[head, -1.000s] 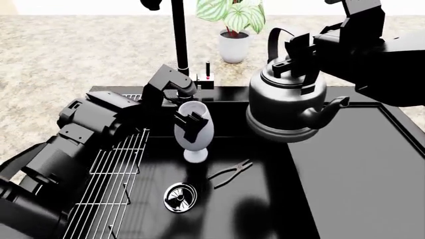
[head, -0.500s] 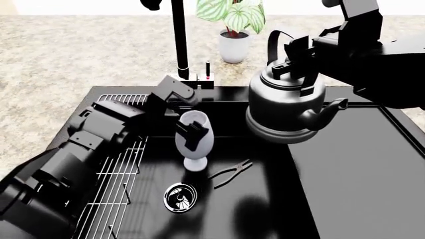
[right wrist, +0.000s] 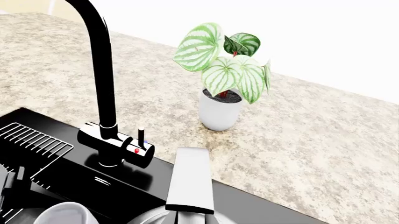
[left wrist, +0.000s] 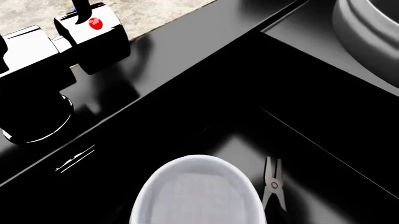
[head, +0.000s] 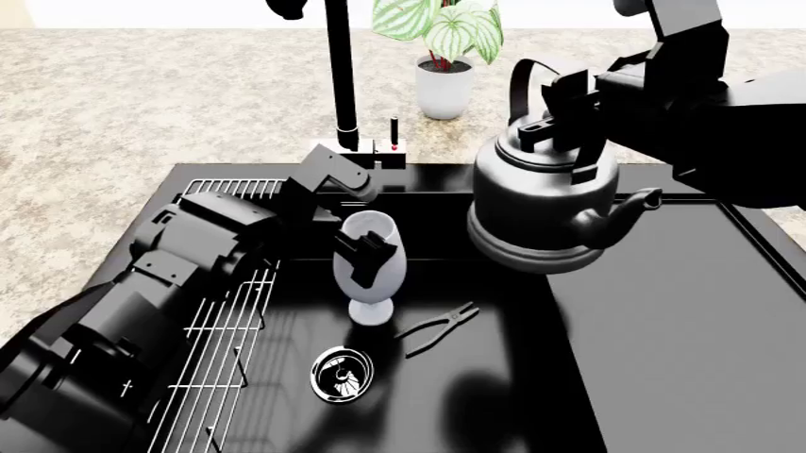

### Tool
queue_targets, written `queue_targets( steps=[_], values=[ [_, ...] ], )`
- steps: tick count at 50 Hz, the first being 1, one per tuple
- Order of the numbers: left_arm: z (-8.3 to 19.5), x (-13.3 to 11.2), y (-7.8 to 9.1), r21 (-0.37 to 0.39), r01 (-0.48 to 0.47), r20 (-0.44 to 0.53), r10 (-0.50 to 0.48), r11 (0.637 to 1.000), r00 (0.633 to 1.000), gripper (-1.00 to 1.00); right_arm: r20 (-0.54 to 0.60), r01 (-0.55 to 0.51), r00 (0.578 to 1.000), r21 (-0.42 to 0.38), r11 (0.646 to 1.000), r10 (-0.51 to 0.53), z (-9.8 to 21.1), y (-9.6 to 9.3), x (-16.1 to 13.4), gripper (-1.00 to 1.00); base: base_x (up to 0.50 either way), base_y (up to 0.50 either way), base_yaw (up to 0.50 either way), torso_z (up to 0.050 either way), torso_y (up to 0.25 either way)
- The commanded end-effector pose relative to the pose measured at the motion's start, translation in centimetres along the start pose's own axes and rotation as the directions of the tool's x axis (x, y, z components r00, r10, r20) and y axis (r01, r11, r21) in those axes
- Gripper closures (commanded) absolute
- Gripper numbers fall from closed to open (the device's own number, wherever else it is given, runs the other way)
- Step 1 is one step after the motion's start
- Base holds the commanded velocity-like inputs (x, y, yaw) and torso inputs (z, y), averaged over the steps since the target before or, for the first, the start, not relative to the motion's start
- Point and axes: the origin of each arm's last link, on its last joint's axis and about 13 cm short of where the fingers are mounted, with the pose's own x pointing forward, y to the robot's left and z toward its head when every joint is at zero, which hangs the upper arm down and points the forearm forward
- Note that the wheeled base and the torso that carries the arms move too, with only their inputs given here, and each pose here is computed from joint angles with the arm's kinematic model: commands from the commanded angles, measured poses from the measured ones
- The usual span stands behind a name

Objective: Pick the wine glass and kettle non electric and place them in the sink. Then turn on the water.

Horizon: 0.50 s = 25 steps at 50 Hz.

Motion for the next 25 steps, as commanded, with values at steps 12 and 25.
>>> queue_targets(
  steps=[12, 25],
  values=[
    [-0.2, 0.1, -0.5, -0.012, 0.037, 0.003, -0.037, 0.999, 0.999, -1.0, 0.037, 0.027, 0.999, -0.014, 1.0, -0.026, 0.7, -0.2, -0.3, 1.0, 0.0, 0.0, 0.0, 0.0, 0.0],
    [1.6, -1.6, -0.4, 0.012, 0.029, 0.043, -0.029, 1.0, 0.999, -1.0, 0.042, 0.025, 0.999, -0.016, 1.0, -0.024, 0.9, -0.1, -0.5, 1.0, 0.0, 0.0, 0.0, 0.0, 0.001]
  ],
)
